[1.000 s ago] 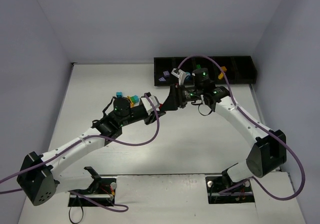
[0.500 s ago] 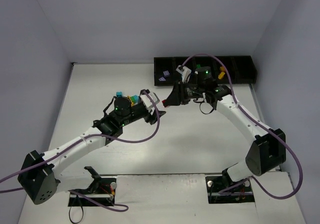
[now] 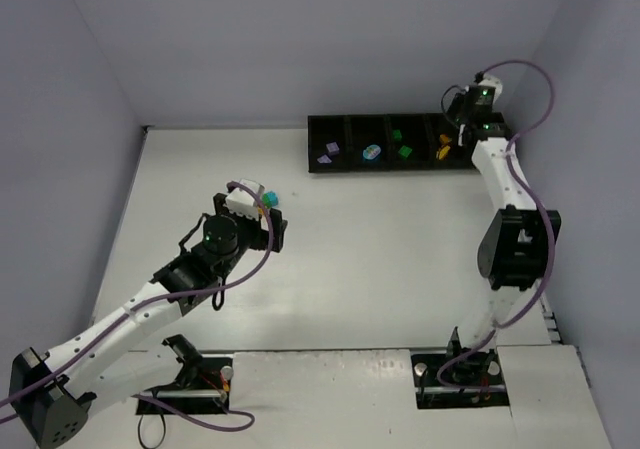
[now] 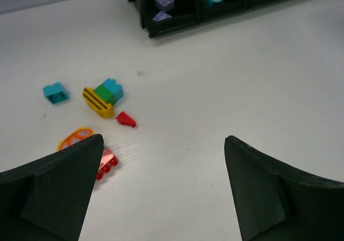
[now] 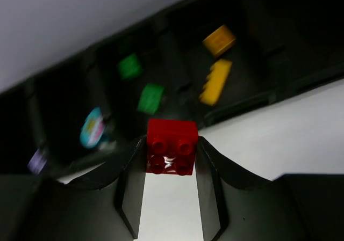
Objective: Sort the legos into containers by color
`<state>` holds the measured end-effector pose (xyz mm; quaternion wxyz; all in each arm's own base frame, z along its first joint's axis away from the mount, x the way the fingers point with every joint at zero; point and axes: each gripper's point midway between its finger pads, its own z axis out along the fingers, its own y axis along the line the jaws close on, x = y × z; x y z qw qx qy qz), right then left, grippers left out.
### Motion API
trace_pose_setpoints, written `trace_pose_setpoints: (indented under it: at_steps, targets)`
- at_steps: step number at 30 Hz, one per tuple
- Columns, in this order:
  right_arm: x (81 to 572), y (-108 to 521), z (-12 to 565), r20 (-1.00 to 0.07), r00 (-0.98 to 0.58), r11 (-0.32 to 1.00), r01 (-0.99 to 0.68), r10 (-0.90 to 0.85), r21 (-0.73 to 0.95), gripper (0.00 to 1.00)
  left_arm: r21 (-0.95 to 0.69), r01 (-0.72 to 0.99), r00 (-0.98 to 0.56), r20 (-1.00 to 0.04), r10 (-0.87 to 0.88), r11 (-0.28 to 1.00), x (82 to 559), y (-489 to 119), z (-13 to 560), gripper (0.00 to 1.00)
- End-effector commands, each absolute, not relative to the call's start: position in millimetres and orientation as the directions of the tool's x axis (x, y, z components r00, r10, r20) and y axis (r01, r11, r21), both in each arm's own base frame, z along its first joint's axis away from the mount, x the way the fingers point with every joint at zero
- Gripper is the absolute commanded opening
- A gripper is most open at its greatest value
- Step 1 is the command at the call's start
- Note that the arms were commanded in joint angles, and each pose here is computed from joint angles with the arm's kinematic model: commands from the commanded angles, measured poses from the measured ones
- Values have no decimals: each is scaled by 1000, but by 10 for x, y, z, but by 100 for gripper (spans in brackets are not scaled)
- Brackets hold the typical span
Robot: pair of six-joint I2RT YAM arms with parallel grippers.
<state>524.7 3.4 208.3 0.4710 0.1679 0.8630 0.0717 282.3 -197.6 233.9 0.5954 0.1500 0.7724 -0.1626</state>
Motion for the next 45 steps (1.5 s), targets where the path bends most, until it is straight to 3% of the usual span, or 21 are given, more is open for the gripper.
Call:
trace_pose_setpoints:
  at_steps: [1,9,15,18,25,34,35,44,45]
  targets:
    - [5570,-854,2435,-887,-294,858,479,355,185,0,-133,238,-316,-947,-53,962,2787,-1629,2214,88]
    - [6033,-1649,2048,-901,-281,794,598,330,104,0,-128,176,-386,-921,-51,976,2760,-1545,2056,89]
    - [6235,-1948,1968,-918,-260,775,628,298,74,8,-119,168,-439,-898,-34,979,2788,-1598,1937,89]
    - [6299,-2026,1893,-922,-259,766,640,287,59,19,-124,163,-455,-890,-37,979,2803,-1620,1890,89]
    - [6420,-2042,1872,-926,-241,795,599,291,94,59,-117,146,-466,-884,-36,982,2802,-1594,1879,89]
    - [6312,-1444,2440,-929,-237,904,388,285,178,64,-171,80,-451,-885,-118,982,2834,-1474,1965,89]
    - [6230,-1310,2697,-936,-212,915,354,280,193,64,-177,66,-453,-882,-128,982,2845,-1446,1967,89]
    - [5383,598,2802,-890,-355,947,-36,285,318,59,-204,-188,-543,-794,-275,961,3014,-763,1745,89]
    - [5319,725,2599,-871,-402,943,-47,283,329,59,-199,-191,-552,-788,-273,961,3017,-763,1731,89]
